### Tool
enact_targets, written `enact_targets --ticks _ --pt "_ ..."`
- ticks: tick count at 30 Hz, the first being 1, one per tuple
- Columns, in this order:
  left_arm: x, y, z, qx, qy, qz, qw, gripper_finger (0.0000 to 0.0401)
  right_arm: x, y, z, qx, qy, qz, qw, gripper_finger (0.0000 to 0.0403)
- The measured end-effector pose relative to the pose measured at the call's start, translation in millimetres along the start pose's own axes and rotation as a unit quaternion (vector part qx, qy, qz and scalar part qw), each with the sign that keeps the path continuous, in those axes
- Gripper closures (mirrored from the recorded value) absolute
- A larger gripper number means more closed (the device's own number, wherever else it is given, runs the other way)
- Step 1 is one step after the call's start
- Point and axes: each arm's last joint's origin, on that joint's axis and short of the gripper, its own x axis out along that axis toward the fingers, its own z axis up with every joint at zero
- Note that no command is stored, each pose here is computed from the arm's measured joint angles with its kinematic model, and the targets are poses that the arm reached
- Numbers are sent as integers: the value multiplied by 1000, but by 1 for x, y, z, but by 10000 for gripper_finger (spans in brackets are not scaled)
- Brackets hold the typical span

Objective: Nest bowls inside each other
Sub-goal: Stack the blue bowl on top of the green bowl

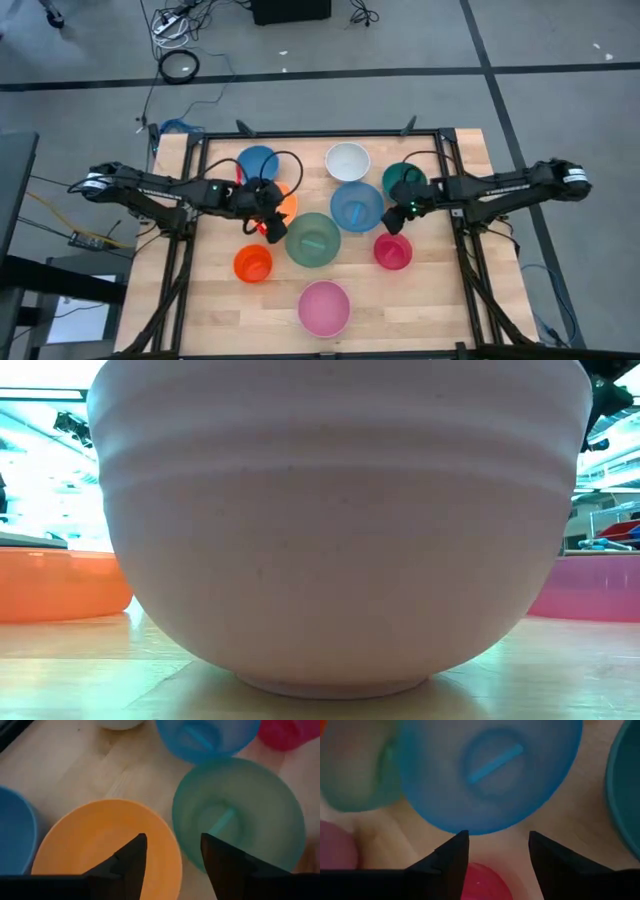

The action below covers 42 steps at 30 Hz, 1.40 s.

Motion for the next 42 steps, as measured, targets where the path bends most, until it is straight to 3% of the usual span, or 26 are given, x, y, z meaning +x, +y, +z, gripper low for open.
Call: enact_targets --ticks 6,17,22,31,42 --pt "0 -4 7 9 -37 -20 999 206 9 -3 3 10 -1 -25 1000 210" --pt "0 -5 9 8 -44 -22 999 206 24 -8 13 37 -18 -49 998 226" --pt "-1 -5 9 7 -46 -23 999 206 37 -11 15 46 -5 -63 997 265" --pt "0 -5 8 10 -43 -22 999 206 54 -8 17 7 -4 -56 998 393" --pt "0 -4 8 12 -41 -17 999 206 34 5 32 -12 -88 19 996 401"
